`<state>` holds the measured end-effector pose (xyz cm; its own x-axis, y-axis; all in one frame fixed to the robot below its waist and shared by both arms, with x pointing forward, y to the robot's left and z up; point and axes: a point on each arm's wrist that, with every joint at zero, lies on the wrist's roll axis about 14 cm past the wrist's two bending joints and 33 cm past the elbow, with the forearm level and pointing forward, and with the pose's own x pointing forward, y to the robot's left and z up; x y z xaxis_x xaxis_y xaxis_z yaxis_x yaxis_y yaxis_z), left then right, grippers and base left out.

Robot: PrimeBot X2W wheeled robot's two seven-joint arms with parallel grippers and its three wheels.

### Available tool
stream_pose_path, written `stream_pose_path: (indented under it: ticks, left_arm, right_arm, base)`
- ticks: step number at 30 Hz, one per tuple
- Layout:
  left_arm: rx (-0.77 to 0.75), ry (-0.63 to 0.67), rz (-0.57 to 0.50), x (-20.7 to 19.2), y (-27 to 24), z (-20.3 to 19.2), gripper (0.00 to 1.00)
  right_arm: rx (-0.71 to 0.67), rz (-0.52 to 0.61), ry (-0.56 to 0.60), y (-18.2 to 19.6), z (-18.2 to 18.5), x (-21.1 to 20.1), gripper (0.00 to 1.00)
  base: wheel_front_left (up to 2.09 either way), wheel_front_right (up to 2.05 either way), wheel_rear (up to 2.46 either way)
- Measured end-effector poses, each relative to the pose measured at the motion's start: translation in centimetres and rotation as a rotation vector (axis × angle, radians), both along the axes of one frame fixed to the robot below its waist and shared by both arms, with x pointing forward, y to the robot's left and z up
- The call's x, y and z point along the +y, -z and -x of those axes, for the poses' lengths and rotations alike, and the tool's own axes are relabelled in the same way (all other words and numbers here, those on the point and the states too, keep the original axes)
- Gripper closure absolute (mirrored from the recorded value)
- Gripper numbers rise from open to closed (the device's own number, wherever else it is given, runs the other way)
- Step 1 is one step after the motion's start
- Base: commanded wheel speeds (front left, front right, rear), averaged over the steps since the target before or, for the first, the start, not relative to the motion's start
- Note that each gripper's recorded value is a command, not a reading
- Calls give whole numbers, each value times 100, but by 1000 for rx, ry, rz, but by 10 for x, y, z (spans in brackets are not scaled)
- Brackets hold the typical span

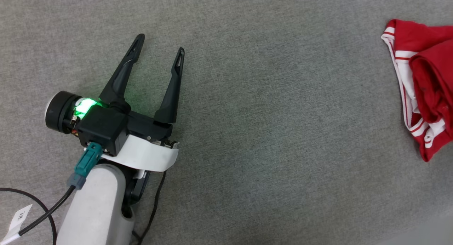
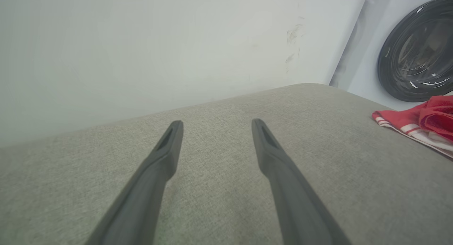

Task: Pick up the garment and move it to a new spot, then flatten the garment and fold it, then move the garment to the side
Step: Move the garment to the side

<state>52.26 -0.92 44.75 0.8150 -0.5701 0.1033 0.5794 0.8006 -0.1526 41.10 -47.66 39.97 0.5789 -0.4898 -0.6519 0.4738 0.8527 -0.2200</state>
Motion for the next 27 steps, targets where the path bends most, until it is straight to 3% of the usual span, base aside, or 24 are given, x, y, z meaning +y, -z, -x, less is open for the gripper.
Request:
stream_pose_path:
  ticks: [1, 2, 7, 17, 27]
  left_arm:
    - [5, -1, -1, 1, 2, 0, 0]
    - [7, -2, -3, 1, 3, 0, 0]
    - [5, -4, -4, 3, 0, 1, 0]
    - [13, -61, 29, 12, -25, 25, 0]
    - [12, -223, 22, 60, -52, 63, 0]
  right_arm:
    - [0, 4, 0, 5, -1, 1, 53]
    - [-6, 10, 1, 7, -1, 1, 0]
    - [-77, 64, -11, -4, -8, -3, 0]
    - [-333, 199, -105, -73, -10, 5, 0]
    - [-509, 139, -274, -95, -9, 81, 0]
  base:
    - [0, 0, 0]
    - [0, 0, 0]
    - [0, 0, 0]
    - [0, 0, 0]
    - [0, 0, 0]
